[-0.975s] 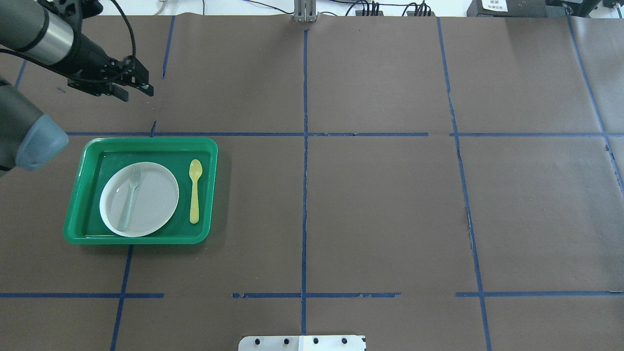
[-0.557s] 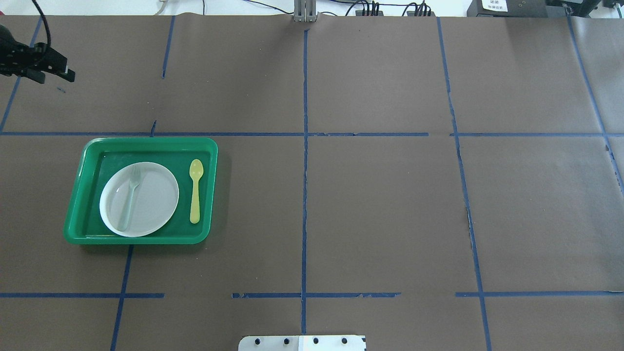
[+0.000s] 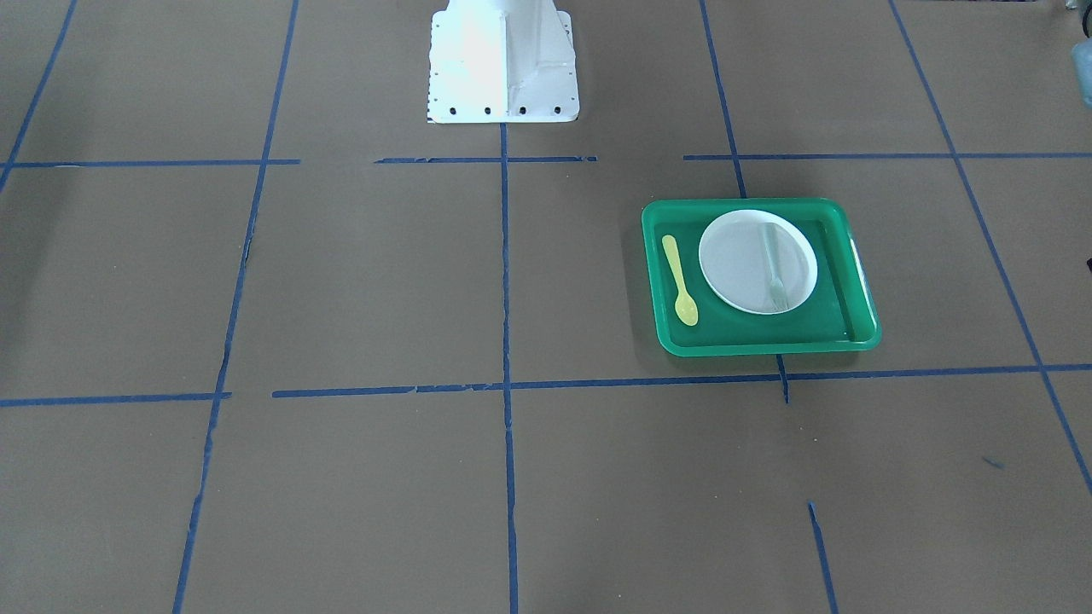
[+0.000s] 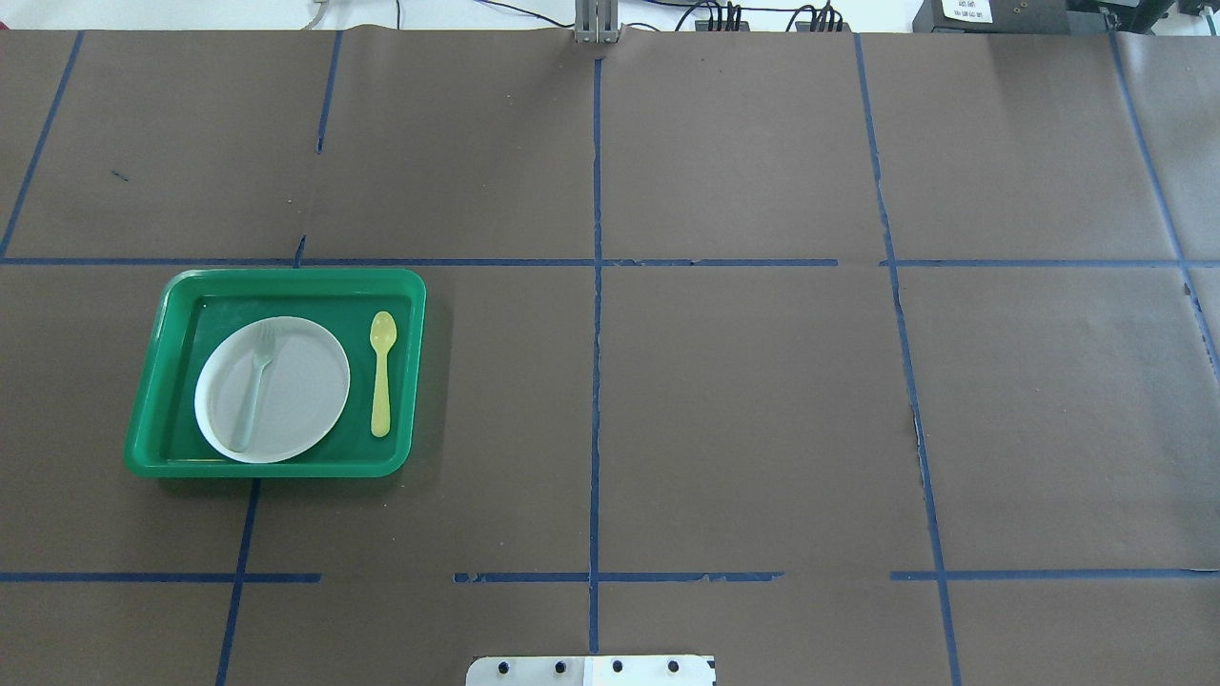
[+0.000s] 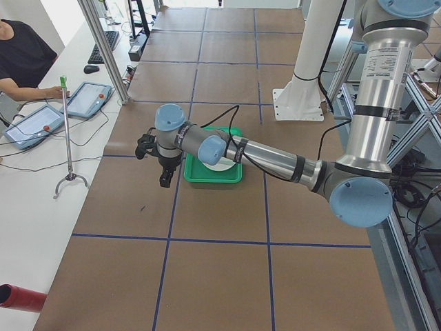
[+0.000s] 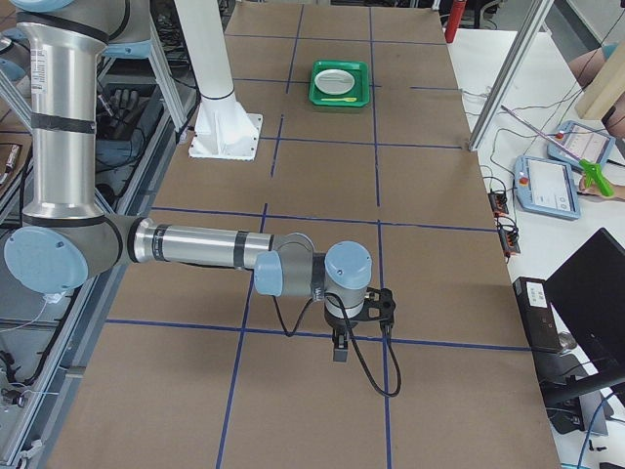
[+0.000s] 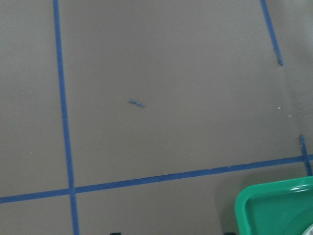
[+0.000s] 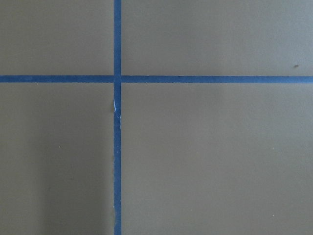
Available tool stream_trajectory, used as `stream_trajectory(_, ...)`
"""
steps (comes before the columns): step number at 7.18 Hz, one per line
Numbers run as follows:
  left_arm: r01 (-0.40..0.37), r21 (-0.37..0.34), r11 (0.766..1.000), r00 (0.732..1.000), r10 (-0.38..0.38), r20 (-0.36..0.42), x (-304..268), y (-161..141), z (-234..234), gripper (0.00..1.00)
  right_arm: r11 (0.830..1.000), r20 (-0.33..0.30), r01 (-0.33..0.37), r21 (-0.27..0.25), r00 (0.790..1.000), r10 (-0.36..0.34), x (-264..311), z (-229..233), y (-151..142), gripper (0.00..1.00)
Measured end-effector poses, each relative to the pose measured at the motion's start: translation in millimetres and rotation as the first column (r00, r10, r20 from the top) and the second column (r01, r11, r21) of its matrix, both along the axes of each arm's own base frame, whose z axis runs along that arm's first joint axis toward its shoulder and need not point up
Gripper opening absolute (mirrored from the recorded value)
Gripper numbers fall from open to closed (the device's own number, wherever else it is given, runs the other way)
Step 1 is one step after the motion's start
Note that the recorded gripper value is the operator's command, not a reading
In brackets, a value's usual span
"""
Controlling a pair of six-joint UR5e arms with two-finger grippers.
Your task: Place spoon
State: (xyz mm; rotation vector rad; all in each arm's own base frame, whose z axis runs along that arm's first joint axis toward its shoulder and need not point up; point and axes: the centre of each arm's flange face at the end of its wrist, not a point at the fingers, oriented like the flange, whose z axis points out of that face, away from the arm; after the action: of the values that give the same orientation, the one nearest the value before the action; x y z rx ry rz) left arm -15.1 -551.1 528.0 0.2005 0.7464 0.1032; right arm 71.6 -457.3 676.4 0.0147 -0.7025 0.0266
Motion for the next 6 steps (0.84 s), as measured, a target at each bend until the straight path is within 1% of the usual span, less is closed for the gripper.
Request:
stream_trajectory(2, -0.003, -0.046, 0.999, 1.0, 0.004, 0.015, -24, -3, 21, 0.77, 1.0, 0.0, 0.0, 0.0, 1.0, 0.0, 0, 0, 0, 1.0)
stream_trajectory(3, -0.002, -0.051, 0.999, 1.0, 0.003, 0.019, -26, -3, 23, 0.86, 1.0, 0.0, 0.0, -0.001, 1.0, 0.0, 0, 0, 0, 1.0)
stream_trajectory(4, -0.002, -0.053, 0.999, 1.0, 0.003, 0.022, -27, -1, 25, 1.0, 1.0, 0.0, 0.0, 0.0, 1.0, 0.0, 0, 0, 0, 1.0)
stream_trajectory(6, -0.002, -0.055, 0.998, 1.0, 0.003, 0.022, -28, 8, 35, 1.0, 1.0, 0.0, 0.0, 0.0, 1.0, 0.0, 0, 0, 0, 1.0)
